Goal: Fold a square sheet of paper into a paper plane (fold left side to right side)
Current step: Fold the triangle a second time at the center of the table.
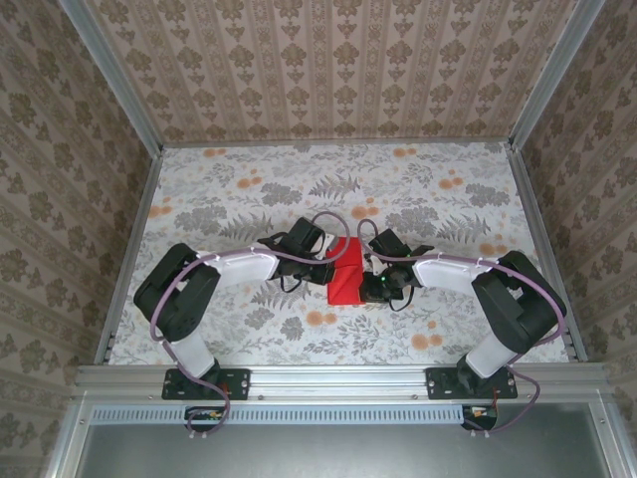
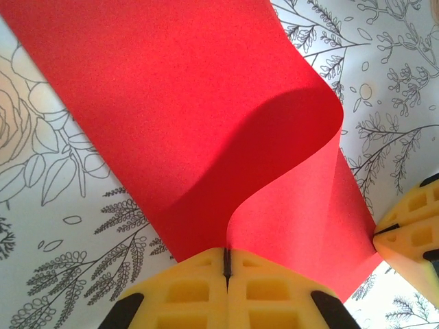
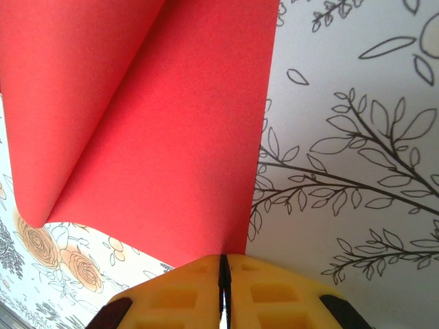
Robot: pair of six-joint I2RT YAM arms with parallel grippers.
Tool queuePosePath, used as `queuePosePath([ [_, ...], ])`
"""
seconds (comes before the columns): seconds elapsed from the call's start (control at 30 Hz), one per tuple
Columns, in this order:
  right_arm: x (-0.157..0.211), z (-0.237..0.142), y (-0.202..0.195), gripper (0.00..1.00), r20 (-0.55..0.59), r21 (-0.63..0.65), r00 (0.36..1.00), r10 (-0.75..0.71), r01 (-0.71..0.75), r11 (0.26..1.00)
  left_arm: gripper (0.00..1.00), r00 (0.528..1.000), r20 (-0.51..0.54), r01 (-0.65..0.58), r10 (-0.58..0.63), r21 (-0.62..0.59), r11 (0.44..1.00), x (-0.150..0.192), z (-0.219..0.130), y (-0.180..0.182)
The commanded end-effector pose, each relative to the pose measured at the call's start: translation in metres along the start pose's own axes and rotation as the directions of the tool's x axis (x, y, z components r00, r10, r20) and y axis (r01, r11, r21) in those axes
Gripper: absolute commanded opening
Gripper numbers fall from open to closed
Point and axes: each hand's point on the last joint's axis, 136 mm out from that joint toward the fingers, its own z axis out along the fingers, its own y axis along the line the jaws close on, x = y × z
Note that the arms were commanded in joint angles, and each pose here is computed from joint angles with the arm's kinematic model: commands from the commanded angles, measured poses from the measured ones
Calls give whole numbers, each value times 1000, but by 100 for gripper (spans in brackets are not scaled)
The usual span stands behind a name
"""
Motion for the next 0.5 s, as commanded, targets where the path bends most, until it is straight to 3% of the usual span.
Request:
queuePosePath([
  [0.0, 9, 4, -14, 12, -47, 60, 999, 16, -13, 998, 1, 1000, -2, -26, 26, -8, 1000, -5, 1, 2],
  [0.47, 11, 5, -15, 12, -56, 60, 998, 18, -15, 998, 1, 999, -27, -26, 26, -25, 999, 0, 7, 8],
])
